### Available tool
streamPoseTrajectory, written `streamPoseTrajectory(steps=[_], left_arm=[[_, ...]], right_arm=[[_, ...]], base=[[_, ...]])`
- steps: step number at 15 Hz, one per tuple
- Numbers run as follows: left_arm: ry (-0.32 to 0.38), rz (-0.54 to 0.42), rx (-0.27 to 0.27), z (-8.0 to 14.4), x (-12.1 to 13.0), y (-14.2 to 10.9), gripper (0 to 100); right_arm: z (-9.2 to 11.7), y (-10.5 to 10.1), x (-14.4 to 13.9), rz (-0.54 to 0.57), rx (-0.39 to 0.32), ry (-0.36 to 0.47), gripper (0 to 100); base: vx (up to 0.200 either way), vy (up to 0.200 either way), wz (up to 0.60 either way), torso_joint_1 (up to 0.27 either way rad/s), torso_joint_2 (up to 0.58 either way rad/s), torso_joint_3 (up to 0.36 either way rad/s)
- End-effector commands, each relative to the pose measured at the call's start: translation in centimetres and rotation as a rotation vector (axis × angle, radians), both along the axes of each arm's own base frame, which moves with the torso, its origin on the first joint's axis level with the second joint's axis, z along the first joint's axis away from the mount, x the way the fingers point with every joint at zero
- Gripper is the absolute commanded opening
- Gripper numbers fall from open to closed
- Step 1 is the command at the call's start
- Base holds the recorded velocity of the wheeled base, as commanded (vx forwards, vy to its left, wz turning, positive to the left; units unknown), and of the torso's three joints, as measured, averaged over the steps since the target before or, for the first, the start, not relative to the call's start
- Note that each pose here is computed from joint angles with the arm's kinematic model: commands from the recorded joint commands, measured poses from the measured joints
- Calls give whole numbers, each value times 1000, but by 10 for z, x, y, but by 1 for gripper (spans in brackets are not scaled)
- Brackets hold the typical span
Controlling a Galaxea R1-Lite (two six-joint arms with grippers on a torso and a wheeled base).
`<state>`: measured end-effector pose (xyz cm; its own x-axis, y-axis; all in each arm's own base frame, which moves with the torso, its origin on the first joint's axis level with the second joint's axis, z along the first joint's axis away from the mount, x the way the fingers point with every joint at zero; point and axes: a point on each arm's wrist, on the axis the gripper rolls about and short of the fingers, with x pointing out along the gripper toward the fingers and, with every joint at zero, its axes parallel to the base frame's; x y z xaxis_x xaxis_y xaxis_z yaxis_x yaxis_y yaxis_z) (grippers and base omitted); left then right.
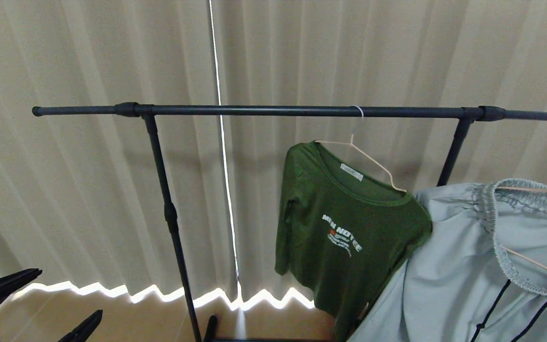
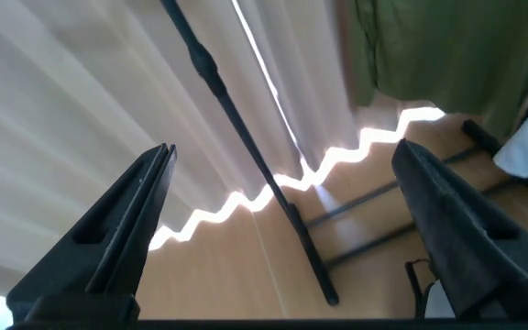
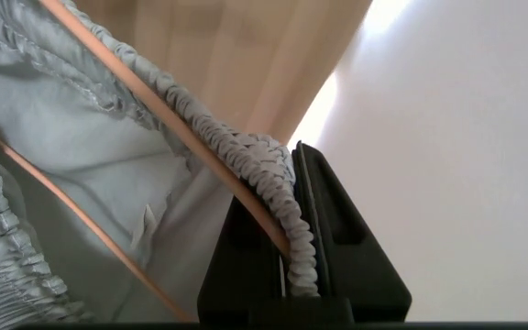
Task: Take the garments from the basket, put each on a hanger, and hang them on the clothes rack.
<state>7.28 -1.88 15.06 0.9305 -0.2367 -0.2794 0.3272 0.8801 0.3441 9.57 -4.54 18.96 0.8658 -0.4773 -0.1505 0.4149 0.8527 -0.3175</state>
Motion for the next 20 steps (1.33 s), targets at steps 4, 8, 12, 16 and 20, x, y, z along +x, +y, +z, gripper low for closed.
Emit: streamPoseTrajectory(steps=[4,8,12,16,20], left_arm=[[0,-1,0,0,0,0,100],[-2,-4,10,-2,-1,0,100],[-25,-3,8,-4,-8,2,100],[-42,19,-2,-9,-17,5,100],[-61,21,-12,0,-13,5,100]], right_arm=[[-1,0,0,0,0,2,0],[-1,0,0,0,0,2,0],[-2,0,-1,0,0,6,0],[-4,6,-13,-1,-11,-15,0],[-17,11,-11,64,0,42,0]], base=[[200,0,0,2,5,2],[200,0,0,7,7,2],[0,0,0,0,0,0],[0,0,0,0,0,0],[0,0,0,0,0,0]])
